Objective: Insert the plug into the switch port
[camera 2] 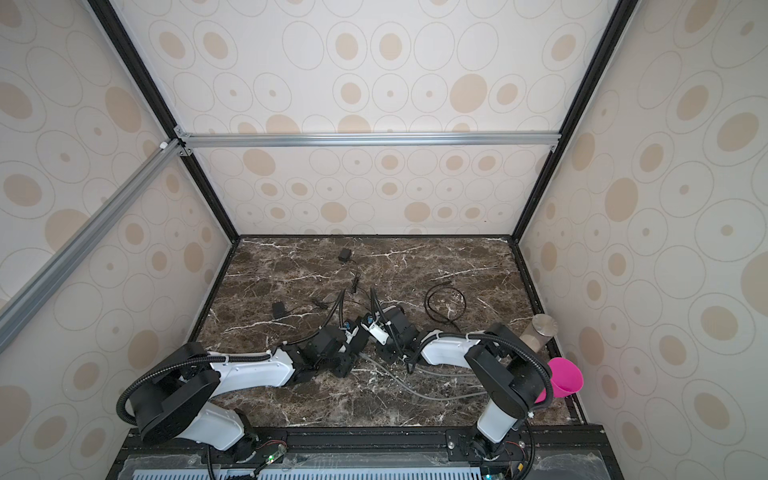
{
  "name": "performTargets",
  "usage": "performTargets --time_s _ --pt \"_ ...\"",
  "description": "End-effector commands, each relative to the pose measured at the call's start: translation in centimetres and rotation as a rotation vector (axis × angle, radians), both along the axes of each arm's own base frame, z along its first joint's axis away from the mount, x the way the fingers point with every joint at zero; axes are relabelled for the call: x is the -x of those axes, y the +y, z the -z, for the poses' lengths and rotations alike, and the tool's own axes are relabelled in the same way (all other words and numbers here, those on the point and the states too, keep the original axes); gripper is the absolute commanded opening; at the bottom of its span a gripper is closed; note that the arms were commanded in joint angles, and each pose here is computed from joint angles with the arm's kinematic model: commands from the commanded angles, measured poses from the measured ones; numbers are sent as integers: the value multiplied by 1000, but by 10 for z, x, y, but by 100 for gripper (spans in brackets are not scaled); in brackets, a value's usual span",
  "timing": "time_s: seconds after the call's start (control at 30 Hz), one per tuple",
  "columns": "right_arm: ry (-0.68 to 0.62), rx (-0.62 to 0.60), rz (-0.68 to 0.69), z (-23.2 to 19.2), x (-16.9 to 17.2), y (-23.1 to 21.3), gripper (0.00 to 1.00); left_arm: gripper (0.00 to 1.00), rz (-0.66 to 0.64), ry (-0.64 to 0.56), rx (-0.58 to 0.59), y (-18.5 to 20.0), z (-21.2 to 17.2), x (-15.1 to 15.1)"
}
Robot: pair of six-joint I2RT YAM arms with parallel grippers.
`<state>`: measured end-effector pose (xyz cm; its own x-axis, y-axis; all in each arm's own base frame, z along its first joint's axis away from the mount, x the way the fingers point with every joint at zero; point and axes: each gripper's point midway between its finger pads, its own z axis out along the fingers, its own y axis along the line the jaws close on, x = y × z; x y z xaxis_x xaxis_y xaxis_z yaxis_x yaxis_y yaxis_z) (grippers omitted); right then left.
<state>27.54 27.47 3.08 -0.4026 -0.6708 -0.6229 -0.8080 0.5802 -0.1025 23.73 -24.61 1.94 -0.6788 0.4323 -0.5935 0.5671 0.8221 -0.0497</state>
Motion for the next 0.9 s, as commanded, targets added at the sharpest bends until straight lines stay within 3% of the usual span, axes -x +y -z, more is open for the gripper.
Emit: performTargets --time_s 0.0,0.3,0.87 --pt "-52 2 -17 -13 -3 -1 0 47 136 126 -23 -9 15 34" --pt "-25 40 19 -5 3 -14 0 46 114 204 -3 -3 26 57" --pt "-14 -4 23 -12 14 -18 0 46 30 281 5 18 48 89"
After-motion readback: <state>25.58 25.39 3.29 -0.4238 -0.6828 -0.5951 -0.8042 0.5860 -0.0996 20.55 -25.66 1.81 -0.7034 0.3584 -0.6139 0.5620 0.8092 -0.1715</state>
